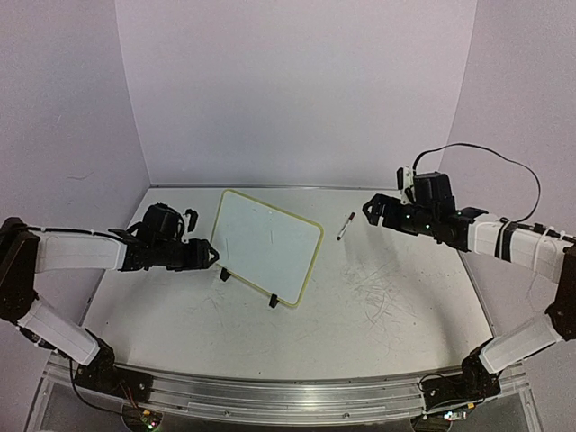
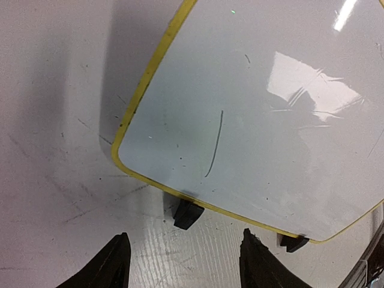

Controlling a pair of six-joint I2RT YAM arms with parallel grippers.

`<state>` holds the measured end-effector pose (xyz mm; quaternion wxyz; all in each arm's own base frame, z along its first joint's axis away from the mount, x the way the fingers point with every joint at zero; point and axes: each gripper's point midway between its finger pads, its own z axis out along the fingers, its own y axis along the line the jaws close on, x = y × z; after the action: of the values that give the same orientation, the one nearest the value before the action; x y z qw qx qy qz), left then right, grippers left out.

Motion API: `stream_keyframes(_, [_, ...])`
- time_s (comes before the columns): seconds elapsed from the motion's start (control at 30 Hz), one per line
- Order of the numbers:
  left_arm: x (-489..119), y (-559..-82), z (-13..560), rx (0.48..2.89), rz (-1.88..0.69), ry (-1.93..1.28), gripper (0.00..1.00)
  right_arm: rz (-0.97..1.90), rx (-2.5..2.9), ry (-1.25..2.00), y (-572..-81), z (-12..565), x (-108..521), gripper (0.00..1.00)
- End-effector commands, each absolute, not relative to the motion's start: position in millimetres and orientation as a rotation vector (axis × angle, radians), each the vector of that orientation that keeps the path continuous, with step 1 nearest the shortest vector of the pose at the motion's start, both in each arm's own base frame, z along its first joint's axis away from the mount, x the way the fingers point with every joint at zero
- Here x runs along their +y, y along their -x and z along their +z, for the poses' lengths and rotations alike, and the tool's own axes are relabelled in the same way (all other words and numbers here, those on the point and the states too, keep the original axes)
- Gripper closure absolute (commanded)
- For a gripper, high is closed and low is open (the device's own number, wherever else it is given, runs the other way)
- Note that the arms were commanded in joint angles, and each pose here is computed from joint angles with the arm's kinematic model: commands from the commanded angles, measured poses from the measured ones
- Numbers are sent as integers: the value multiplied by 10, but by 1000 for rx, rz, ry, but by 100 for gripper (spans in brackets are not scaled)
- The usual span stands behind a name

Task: Write a sentence on the whiteboard
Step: Adjust the whiteboard stand at the center of the board.

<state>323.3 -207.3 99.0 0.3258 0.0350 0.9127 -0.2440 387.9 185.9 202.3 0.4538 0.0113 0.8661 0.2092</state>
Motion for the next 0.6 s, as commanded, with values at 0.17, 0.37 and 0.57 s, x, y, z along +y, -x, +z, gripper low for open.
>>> stream_keyframes(0.17, [-2455, -3299, 809, 2357, -701, -361, 44, 530, 2091, 24, -3868, 2242, 1902, 2])
stream_keyframes(0.37, [-2669, -3257, 571, 2406, -695, -462, 49, 520, 2104, 12, -3860, 2177, 1879, 2])
stream_keyframes(0.57, [-2706, -3305, 442, 2429, -579, -470, 61, 517, 2092, 4, -3830, 2201, 1847, 2])
